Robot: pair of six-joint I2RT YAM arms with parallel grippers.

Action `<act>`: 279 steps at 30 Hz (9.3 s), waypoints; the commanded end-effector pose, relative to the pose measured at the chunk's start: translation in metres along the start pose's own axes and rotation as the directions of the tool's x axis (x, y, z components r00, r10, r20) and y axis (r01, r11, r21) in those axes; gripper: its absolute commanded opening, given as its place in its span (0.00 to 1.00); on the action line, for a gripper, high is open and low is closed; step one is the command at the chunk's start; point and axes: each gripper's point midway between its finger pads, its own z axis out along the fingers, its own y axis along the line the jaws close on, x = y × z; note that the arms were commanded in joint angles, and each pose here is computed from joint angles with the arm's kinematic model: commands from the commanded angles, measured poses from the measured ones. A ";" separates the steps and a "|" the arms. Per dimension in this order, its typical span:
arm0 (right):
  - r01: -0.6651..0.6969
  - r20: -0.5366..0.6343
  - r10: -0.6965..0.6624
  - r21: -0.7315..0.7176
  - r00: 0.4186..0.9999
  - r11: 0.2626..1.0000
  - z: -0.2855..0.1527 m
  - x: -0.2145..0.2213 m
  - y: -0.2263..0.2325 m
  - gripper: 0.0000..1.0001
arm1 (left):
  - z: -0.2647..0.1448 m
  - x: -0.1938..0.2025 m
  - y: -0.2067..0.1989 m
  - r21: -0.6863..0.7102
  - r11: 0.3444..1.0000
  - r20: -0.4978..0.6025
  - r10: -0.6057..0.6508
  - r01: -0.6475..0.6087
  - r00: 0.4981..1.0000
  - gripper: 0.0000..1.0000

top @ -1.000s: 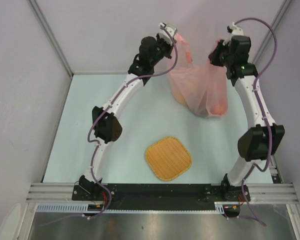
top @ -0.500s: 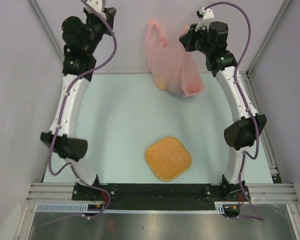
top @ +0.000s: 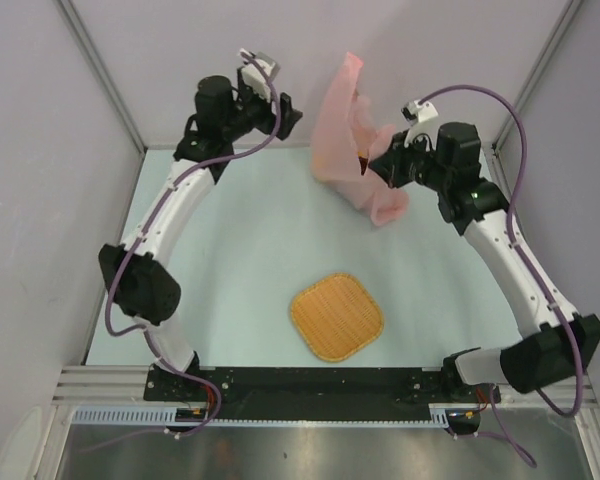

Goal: Take the fake fruits out of the plastic bag
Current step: Adjust the plastic bag at the center of the board, then take out the fake fruit from the plastic bag, then place the fake fruit on the plate.

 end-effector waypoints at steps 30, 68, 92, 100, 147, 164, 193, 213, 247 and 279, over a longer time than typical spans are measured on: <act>-0.098 -0.004 0.098 0.043 0.995 0.994 -0.022 0.028 -0.026 0.01 | 0.144 -0.006 -0.055 -0.041 0.971 0.179 0.239 -0.236 0.954 0.00; 0.022 -0.193 -0.034 -0.063 0.981 0.998 0.087 0.083 -0.024 0.16 | -0.178 0.190 -0.090 -0.105 0.955 -0.386 -0.297 0.278 0.873 0.00; 0.148 -0.040 -0.161 -0.237 0.986 0.960 0.042 0.021 0.074 0.60 | -0.209 0.141 -0.130 0.421 0.890 -0.254 0.300 -0.175 0.920 0.81; 0.113 -0.077 -0.139 -0.270 0.987 0.956 0.066 0.039 0.092 0.58 | -0.197 0.159 -0.143 0.479 0.838 -0.282 0.428 -0.260 0.859 0.81; 0.330 -0.315 -0.437 -0.340 0.843 0.881 0.111 0.257 0.194 0.33 | -0.319 0.215 -0.030 -0.680 0.564 -0.082 -0.695 0.469 0.715 0.00; 0.333 -0.220 -0.364 -0.167 0.905 0.928 0.223 0.177 0.133 0.33 | -0.279 0.173 -0.030 -0.534 0.632 -0.061 -0.691 0.562 0.720 0.00; 0.206 -0.278 -0.288 -0.291 0.916 0.934 0.155 0.176 0.173 0.20 | -0.260 0.101 -0.004 -0.473 0.661 0.054 -0.639 0.583 0.768 0.00; 0.316 -0.123 -0.304 0.093 0.945 0.944 0.271 0.136 0.069 0.28 | -0.267 0.111 -0.026 -0.381 0.763 -0.066 -0.585 0.521 0.808 0.00; 0.363 -0.110 -0.358 0.027 0.927 0.932 0.285 0.127 0.064 0.16 | -0.253 0.143 -0.022 -0.381 0.756 -0.123 -0.613 0.533 0.781 0.00; 0.796 -0.167 -0.844 -0.279 0.510 0.537 -0.011 0.197 0.106 0.05 | -0.252 0.109 -0.040 -0.219 0.830 -0.010 -0.528 0.513 0.849 0.06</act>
